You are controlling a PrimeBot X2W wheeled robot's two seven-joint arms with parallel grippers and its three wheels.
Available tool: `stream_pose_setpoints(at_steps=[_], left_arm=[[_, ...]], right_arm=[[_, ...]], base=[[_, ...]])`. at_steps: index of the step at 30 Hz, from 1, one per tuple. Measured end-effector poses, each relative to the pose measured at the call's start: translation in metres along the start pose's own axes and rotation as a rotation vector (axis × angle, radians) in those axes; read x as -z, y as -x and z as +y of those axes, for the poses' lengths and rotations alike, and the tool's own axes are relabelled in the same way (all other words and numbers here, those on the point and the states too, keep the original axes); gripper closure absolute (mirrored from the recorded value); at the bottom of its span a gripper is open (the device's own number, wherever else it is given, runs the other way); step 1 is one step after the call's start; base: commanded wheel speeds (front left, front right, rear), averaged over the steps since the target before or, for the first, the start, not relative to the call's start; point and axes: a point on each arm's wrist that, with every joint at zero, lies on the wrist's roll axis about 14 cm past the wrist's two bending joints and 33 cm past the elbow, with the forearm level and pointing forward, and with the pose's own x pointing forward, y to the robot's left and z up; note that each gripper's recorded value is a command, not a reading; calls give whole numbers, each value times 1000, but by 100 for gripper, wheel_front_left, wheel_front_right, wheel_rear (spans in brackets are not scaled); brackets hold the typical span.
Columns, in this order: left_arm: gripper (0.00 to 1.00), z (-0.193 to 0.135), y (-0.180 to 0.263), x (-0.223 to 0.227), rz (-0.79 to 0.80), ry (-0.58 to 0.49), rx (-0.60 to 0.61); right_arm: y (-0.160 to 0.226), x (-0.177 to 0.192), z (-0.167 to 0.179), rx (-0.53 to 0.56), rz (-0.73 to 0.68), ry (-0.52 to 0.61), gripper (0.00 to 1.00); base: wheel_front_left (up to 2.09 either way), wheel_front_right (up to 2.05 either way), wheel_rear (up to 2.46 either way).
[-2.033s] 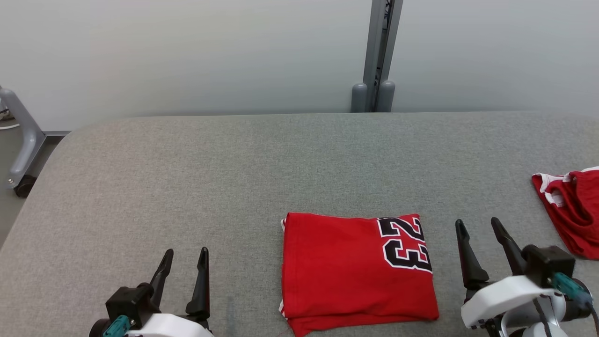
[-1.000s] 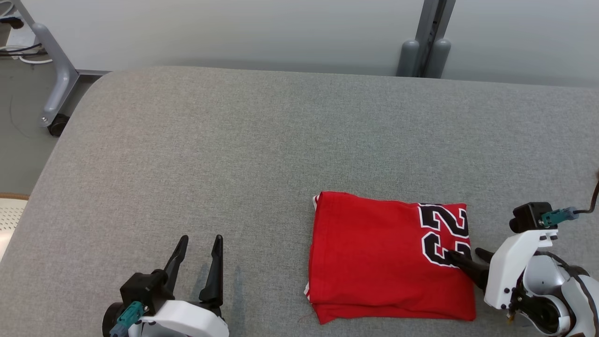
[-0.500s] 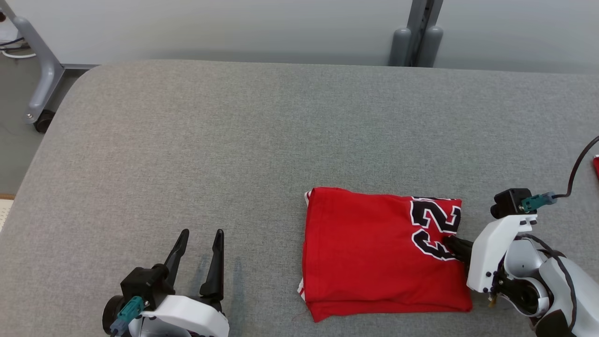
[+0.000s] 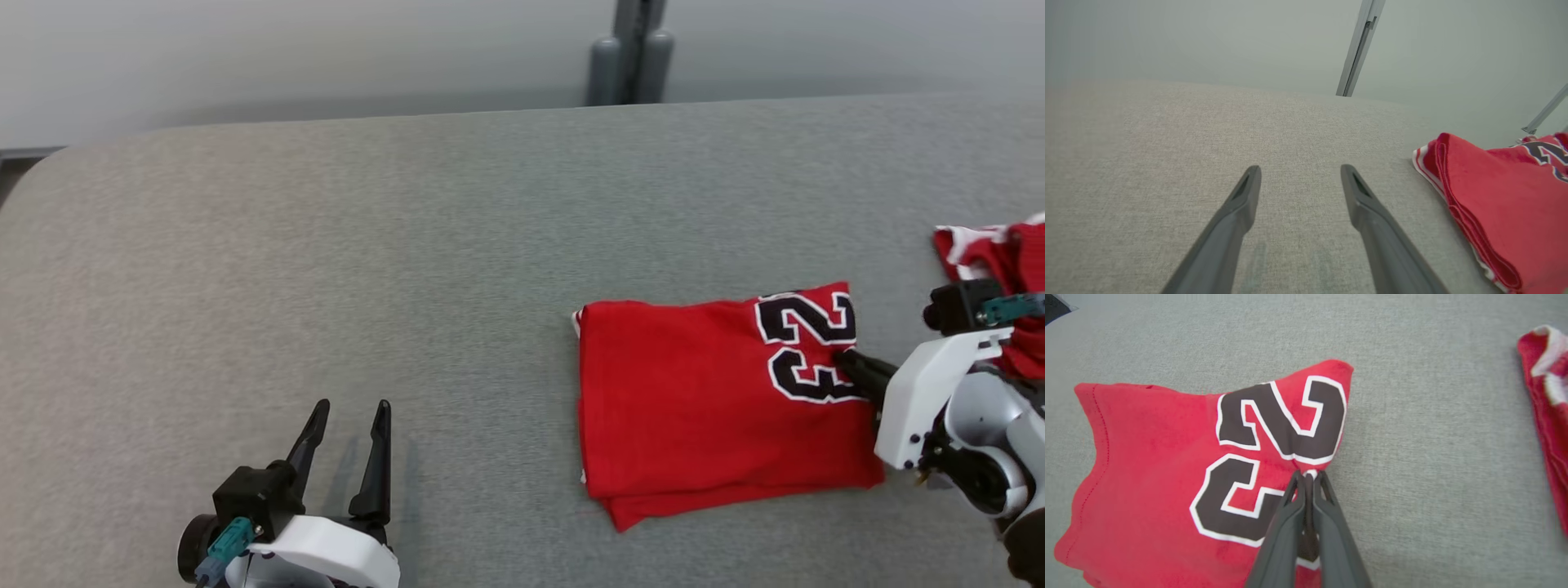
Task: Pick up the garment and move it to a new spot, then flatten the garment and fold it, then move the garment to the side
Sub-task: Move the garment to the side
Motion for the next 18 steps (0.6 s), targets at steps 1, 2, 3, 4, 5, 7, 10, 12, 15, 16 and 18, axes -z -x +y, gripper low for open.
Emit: stream_pose_setpoints(at_steps=[1,2,3,4,5,7,10,12,15,16,18], left_arm=[[0,-5,-2,2,5,0,17],[0,-11,-5,3,10,-2,35],[0,-23,-11,6,19,-5,74],[0,-30,-14,7,22,-9,95],[0,-37,-17,8,26,-11,118],[0,-51,-24,10,33,-14,161],[0,-70,-33,14,45,-25,224],[0,-83,-38,17,53,-29,263],[0,-95,-43,18,58,-34,300],[0,-100,-45,20,64,-37,318],[0,-110,-49,23,71,-39,347]], right_arm=[[5,-3,-7,17,-11,2,100],[11,-5,-14,38,-24,2,100],[23,-10,-27,73,-49,4,100],[29,-12,-34,93,-59,8,100],[35,-13,-41,113,-69,5,100],[48,-14,-53,149,-87,-9,100],[65,-11,-68,203,-100,-18,100],[76,-10,-78,237,-114,-27,100],[84,-9,-85,262,-128,-42,100],[88,-8,-88,273,-134,-48,100],[92,-6,-92,291,-135,-54,100]], base=[[0,0,0],[0,0,0],[0,0,0],[0,0,0],[0,0,0],[0,0,0],[0,0,0],[0,0,0],[0,0,0],[0,0,0],[0,0,0]])
